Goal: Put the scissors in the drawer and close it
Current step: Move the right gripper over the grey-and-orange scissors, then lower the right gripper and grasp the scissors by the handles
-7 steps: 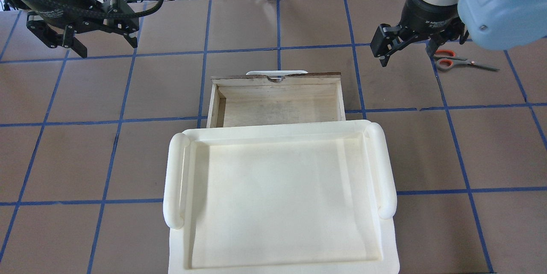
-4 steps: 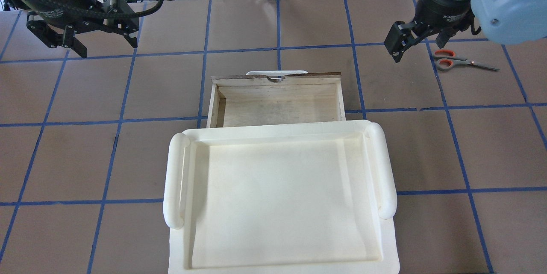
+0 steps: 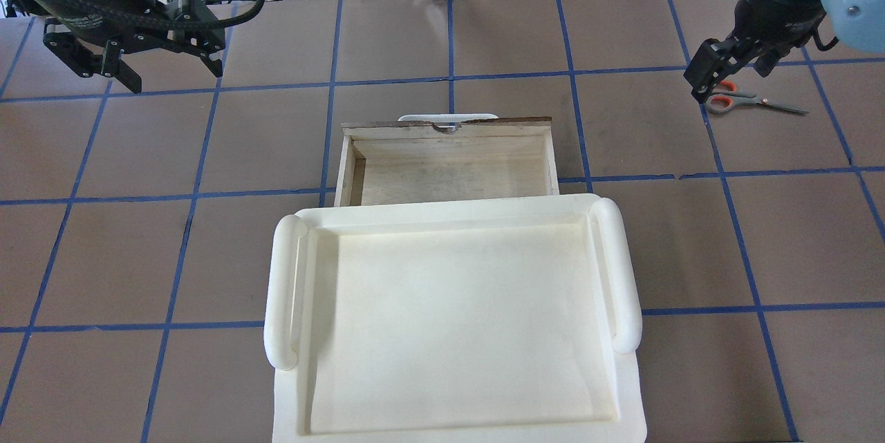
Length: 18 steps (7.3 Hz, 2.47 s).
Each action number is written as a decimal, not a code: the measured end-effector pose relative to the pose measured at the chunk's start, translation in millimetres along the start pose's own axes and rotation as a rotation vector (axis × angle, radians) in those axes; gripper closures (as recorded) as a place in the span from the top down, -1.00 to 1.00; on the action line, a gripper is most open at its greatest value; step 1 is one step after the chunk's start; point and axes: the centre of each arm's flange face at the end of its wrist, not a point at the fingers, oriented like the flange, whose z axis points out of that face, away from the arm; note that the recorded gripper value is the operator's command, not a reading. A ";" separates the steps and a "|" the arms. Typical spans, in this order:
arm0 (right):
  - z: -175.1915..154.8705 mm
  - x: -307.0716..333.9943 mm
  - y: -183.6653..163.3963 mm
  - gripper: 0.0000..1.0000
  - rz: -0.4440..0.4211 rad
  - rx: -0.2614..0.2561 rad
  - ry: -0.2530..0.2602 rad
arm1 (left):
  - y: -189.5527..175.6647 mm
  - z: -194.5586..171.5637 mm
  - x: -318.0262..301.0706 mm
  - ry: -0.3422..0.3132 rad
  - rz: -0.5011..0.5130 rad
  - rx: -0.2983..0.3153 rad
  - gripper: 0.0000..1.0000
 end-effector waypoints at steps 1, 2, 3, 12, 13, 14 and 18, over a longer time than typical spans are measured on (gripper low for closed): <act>12.4 6.0 -4.1 1.00 -0.002 -0.036 0.019 | 0.1 0.0 0.3 0.000 0.001 0.000 1.00; 29.8 11.8 -11.5 1.00 -0.030 -0.069 0.021 | 0.2 0.0 0.4 0.000 0.001 0.000 1.00; 41.6 16.8 -19.2 1.00 -0.110 -0.073 0.025 | 0.3 0.1 0.5 0.000 0.001 -0.001 1.00; 171.6 128.8 -69.5 1.00 -0.783 0.052 0.095 | 5.3 5.1 0.3 0.000 0.001 -0.003 1.00; 184.9 139.3 -70.2 1.00 -0.780 0.068 0.082 | 5.8 5.6 0.5 0.000 0.002 -0.004 1.00; 195.2 152.7 -67.9 1.00 -0.766 0.085 0.079 | 6.3 6.0 0.7 0.000 0.002 -0.005 1.00; 238.7 202.9 -73.7 1.00 -0.778 0.192 0.049 | 7.4 6.1 0.7 0.000 0.002 -0.005 1.00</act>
